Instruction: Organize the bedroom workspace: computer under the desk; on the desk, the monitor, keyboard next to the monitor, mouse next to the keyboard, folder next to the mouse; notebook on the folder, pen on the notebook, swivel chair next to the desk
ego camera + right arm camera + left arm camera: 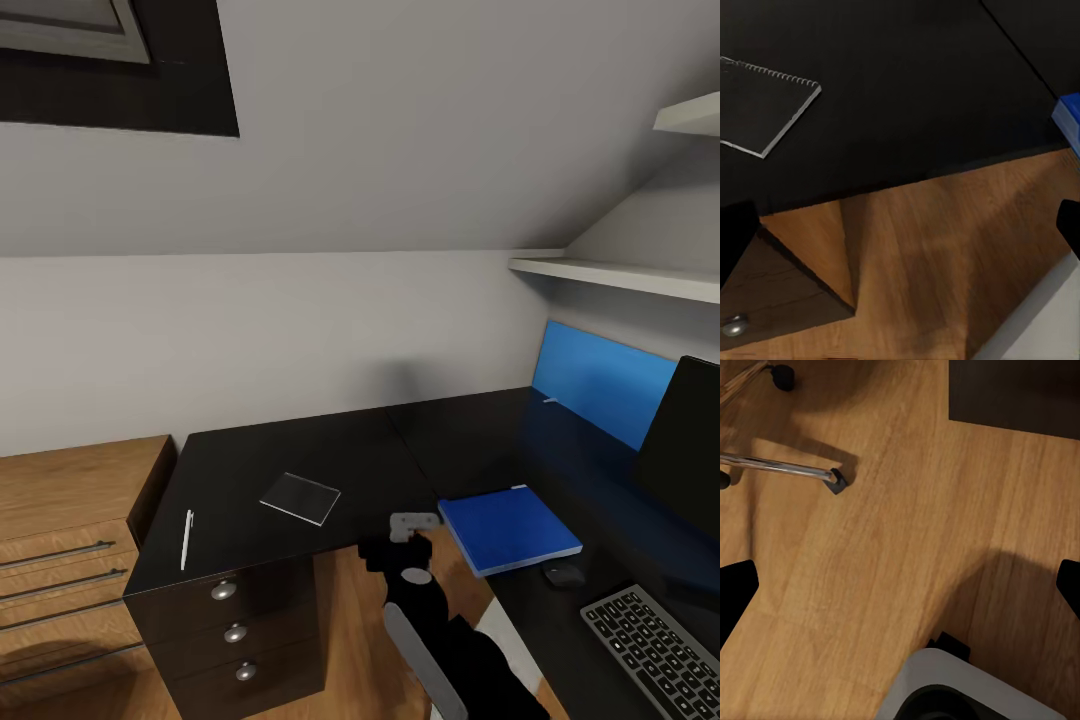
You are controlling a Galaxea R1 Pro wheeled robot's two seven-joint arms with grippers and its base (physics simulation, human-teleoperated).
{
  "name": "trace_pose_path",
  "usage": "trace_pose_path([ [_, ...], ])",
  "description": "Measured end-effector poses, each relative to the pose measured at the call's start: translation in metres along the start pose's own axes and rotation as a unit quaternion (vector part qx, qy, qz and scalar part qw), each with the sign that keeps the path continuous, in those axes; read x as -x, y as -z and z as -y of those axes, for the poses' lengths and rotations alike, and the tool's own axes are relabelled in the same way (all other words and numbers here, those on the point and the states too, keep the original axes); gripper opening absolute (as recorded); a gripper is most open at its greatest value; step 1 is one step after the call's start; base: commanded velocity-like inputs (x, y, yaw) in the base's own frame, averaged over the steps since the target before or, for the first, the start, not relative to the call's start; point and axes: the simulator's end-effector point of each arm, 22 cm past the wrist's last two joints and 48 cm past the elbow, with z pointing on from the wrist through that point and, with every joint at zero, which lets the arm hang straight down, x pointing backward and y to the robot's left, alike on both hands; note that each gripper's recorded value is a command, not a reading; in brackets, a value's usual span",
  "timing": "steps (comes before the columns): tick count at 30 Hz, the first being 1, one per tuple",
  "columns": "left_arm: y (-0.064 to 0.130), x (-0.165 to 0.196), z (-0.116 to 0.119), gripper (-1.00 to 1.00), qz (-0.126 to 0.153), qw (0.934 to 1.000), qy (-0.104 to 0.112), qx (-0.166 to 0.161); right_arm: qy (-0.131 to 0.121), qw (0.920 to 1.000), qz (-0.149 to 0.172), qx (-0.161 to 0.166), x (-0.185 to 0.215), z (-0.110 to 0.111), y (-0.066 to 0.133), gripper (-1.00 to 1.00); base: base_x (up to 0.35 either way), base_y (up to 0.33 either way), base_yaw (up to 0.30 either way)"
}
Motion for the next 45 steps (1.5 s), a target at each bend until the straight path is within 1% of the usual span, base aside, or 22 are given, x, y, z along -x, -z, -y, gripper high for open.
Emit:
trace_pose_path([
  [2,0.0,0.0,0.0,1.0,0.0,1.0,0.0,0.0,0.027,0.9995,0.006,0.016,-0.006,-0.021,0.008,1.0,0.0,0.0,0.0],
  [4,0.0,0.0,0.0,1.0,0.0,1.0,0.0,0.0,0.03,0.9994,0.008,0.018,-0.006,-0.023,0.01,1.0,0.0,0.0,0.0],
  [16,0.0,0.0,0.0,1.0,0.0,1.0,0.0,0.0,0.026,0.9992,0.015,0.025,0.0,-0.029,0.014,1.0,0.0,0.0,0.0],
  [26,0.0,0.0,0.0,1.0,0.0,1.0,0.0,0.0,0.025,0.9992,0.018,0.025,0.002,-0.028,0.014,1.0,0.0,0.0,0.254],
  [45,0.001,-0.006,-0.003,1.0,-0.007,1.0,-0.004,0.003,0.023,0.9994,0.012,0.024,-0.003,-0.027,0.01,1.0,0.0,0.0,0.24],
])
